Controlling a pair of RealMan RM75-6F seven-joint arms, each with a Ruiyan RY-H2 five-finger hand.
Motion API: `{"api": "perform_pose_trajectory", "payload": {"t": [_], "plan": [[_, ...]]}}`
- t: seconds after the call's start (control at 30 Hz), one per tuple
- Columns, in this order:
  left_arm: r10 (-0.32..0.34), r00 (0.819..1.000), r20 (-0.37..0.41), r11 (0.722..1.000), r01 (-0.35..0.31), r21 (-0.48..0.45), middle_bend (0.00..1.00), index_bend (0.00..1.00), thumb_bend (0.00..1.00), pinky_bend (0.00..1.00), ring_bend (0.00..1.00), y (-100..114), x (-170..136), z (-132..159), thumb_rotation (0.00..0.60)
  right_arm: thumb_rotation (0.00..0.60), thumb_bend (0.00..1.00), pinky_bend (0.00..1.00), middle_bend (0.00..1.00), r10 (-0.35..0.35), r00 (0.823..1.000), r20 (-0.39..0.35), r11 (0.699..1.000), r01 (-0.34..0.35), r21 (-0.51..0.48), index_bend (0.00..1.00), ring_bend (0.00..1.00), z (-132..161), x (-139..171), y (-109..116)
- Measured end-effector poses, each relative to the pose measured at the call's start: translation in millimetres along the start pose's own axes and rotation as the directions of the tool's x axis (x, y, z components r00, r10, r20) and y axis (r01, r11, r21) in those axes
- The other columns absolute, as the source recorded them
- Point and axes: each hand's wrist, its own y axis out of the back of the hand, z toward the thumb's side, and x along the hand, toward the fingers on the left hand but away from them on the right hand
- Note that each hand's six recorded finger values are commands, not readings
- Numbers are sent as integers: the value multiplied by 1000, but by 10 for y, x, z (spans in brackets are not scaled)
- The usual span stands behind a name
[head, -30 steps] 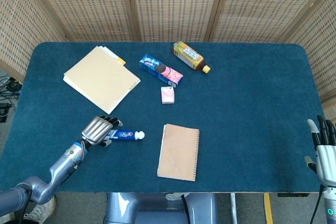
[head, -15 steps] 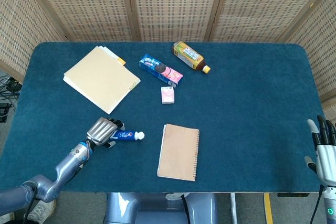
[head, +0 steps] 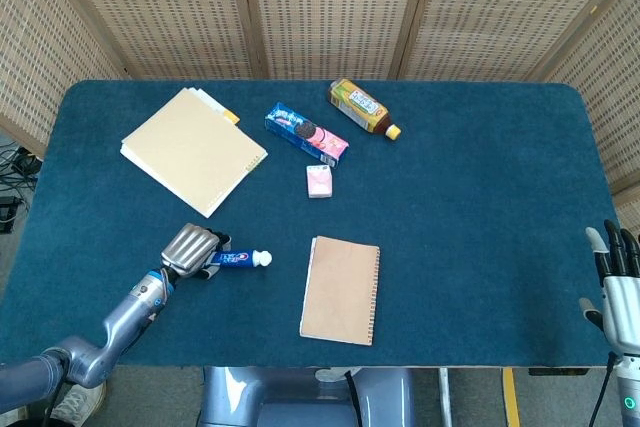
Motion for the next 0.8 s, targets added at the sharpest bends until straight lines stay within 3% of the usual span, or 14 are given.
{"api": "perform_pose_trajectory", "payload": {"t": [0.27, 0.4, 0.5, 0.6, 0.67, 0.8], "plan": [[94, 995, 15, 994, -93, -57, 572, 655, 493, 590, 554, 274, -40, -44, 600, 582, 0, 0, 0, 34, 999, -18, 999, -34, -27, 0, 0, 67, -44, -71], [145, 989, 28, 983, -141, -118, 587, 673, 490, 599, 570, 454, -17, -9, 600, 441, 0, 0, 0, 45, 997, -56, 997, -48, -56, 0, 0, 152, -143, -34], [196, 979, 47, 967, -185, -173, 592, 681, 486, 601, 574, 645, 46, 69, 600, 407, 0, 0, 0, 41, 995, -95, 993, -50, -103, 0, 0, 232, -252, 59], [227, 972, 61, 948, -206, -244, 599, 689, 486, 602, 577, 771, 106, 171, 600, 328, 0, 0, 0, 46, 990, -132, 988, -64, -139, 0, 0, 315, -389, 162], [251, 965, 70, 927, -219, -304, 603, 693, 487, 602, 578, 872, 168, 258, 600, 257, 0, 0, 0, 52, 987, -155, 983, -78, -164, 17, 0, 381, -486, 226], [284, 955, 87, 895, -231, -381, 612, 702, 487, 602, 585, 1028, 298, 436, 600, 37, 0, 0, 4, 58, 980, -190, 959, -108, -261, 124, 0, 517, -671, 340]]}}
